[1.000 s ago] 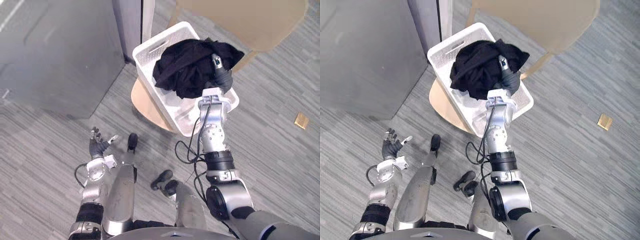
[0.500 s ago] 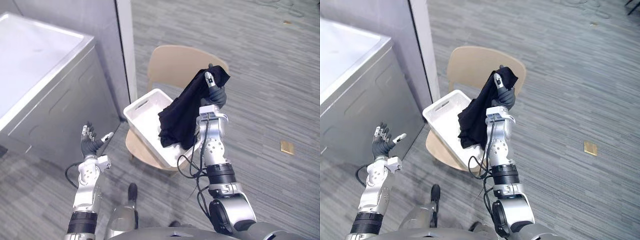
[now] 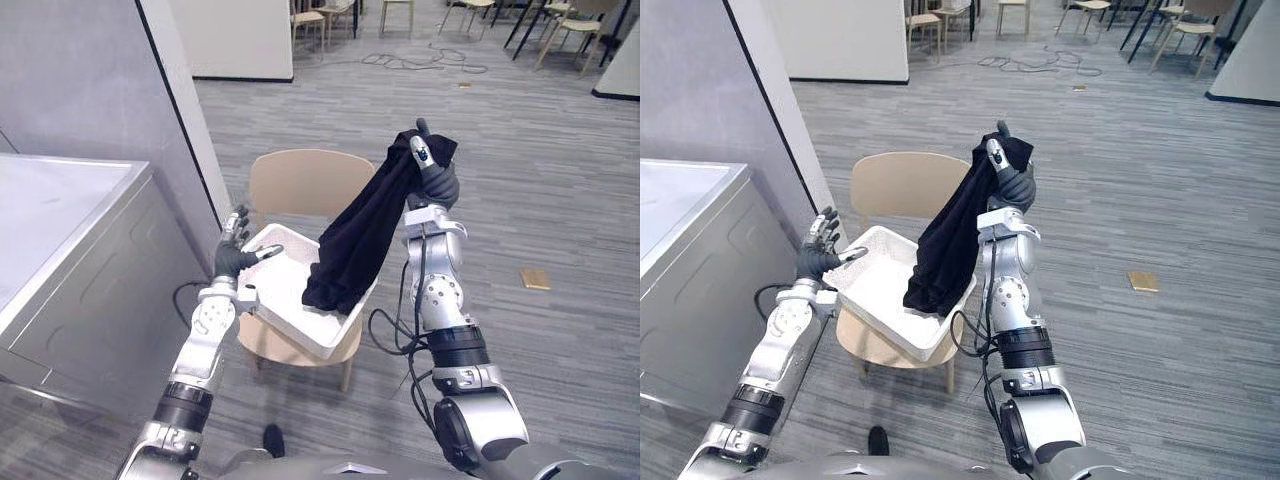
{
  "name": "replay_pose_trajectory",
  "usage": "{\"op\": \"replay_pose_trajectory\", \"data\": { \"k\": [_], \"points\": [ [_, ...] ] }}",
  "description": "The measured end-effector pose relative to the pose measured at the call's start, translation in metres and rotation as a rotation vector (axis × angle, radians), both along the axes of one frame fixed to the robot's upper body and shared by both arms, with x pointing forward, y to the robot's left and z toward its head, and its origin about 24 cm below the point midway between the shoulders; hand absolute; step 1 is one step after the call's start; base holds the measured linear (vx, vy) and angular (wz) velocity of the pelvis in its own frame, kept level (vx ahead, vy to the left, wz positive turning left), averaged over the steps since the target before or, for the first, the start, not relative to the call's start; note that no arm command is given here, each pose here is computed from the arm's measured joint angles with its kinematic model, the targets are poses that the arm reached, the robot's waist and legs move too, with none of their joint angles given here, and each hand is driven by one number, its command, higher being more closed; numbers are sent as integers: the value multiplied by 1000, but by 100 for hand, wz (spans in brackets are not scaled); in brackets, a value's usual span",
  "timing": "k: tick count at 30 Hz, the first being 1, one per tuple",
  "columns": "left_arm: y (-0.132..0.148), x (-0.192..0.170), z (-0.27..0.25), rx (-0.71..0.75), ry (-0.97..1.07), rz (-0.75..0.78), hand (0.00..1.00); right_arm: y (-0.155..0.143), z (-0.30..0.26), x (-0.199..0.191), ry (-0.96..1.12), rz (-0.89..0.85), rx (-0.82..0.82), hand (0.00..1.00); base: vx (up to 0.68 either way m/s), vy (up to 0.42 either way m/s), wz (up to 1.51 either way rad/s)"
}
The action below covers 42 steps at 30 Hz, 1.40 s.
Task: Pick up the laundry basket with both hands and put the clothes into the washing machine.
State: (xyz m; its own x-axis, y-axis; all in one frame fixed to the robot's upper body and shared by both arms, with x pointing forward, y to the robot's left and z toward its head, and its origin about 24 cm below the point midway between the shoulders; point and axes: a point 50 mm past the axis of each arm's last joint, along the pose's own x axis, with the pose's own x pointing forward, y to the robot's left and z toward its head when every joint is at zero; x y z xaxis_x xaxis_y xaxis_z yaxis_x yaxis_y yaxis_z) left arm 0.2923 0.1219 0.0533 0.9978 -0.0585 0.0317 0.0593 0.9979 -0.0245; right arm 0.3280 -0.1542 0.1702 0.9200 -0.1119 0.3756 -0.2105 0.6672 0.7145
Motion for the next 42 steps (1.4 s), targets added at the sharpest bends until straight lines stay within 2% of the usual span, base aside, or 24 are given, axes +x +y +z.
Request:
{"op": "replay_pose_trajectory", "data": {
  "k": [5,14,16,22,31,32,36,42],
  "points": [
    [-31,18,-2,109,35,-121,0,11,11,-6,-54,44,-9,100,-39,35,-9],
    [-70,34,7,293,10,-257,0,20,13,-7,-62,80,-15,100,8,6,-8],
    [-81,34,5,366,12,-295,0,26,12,-8,-58,97,-22,100,27,-16,-5],
    [-112,27,-5,442,31,-388,0,38,10,-9,-51,139,-29,100,18,-13,-3],
    [-151,13,-11,501,40,-512,0,45,15,-14,-79,169,-36,100,-3,-1,-1],
    [-155,11,-12,501,45,-523,100,47,15,-14,-78,172,-36,100,0,0,0],
    [-177,-2,-12,491,37,-598,100,46,15,-14,-80,165,-26,100,0,0,0],
    [-182,-2,-8,492,24,-616,100,44,17,-15,-91,145,-13,100,0,0,0]
  ]
}}
